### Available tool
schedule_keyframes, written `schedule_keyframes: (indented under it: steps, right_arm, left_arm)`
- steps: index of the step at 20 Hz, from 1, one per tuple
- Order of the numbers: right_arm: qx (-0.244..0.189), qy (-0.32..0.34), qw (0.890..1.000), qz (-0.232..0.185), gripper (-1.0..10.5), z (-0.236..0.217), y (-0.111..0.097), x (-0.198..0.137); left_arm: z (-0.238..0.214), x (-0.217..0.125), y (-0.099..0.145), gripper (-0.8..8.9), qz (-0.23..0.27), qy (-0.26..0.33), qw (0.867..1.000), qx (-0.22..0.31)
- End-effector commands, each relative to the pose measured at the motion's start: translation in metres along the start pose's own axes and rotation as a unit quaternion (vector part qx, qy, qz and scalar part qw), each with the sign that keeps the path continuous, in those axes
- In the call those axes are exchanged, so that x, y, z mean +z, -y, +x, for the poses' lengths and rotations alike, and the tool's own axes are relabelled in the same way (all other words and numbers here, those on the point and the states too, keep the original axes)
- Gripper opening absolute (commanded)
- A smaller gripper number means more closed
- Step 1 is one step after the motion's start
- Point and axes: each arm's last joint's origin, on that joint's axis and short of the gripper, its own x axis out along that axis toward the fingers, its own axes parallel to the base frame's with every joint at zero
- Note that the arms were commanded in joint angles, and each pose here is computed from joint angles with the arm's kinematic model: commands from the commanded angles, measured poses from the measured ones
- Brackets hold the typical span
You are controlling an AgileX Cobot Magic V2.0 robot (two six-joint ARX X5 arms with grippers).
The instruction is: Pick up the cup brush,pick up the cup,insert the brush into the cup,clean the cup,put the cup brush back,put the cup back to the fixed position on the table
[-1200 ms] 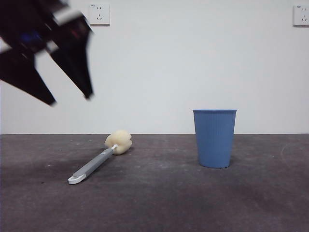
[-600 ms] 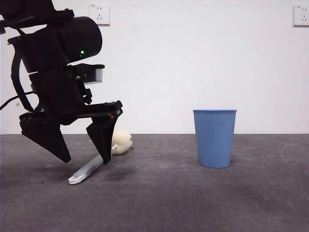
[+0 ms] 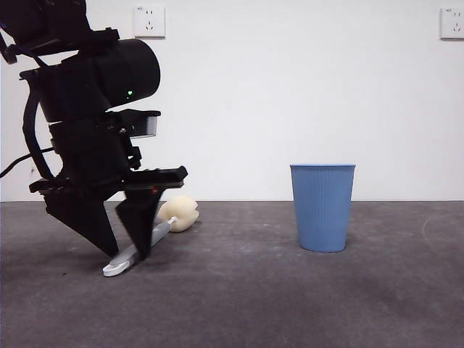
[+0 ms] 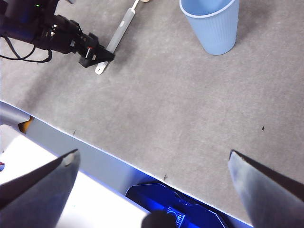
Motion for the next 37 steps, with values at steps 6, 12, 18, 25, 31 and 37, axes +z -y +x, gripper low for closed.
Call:
schedule_keyframes:
  steps: [6, 12, 18, 25, 31, 37]
  right_arm:
    - [0.001, 0.001, 1.000, 0.009, 5.4, 0.000, 0.000, 0.000]
    - [0.001, 0.003, 1.000, 0.008, 5.4, 0.000, 0.000, 0.001]
    - [0.034, 0.027, 0.999, -0.009, 5.4, 0.010, 0.003, 0.018]
    - [0.033, 0.028, 0.999, 0.000, 5.4, 0.068, 0.030, 0.050]
    - [-0.034, 0.041, 0.998, -0.030, 5.4, 0.137, 0.030, 0.030]
    - [-0.092, 0.101, 0.989, -0.056, 5.4, 0.178, 0.031, 0.014]
  left_arm:
    - [0.009, -0.007, 0.003, 0.52, 0.001, -0.029, 1.000, 0.005]
    - [-0.005, -0.006, 0.005, -0.08, 0.009, -0.018, 1.000, 0.001]
    - [-0.082, -0.001, -0.002, -0.08, 0.026, 0.081, 0.996, -0.023]
    - [-0.173, -0.034, -0.018, -0.08, 0.048, 0.152, 0.986, -0.046]
    - [-0.198, -0.051, -0.024, -0.08, 0.050, 0.174, 0.982, -0.051]
    - [-0.197, -0.054, -0.025, -0.08, 0.059, 0.160, 0.984, -0.046]
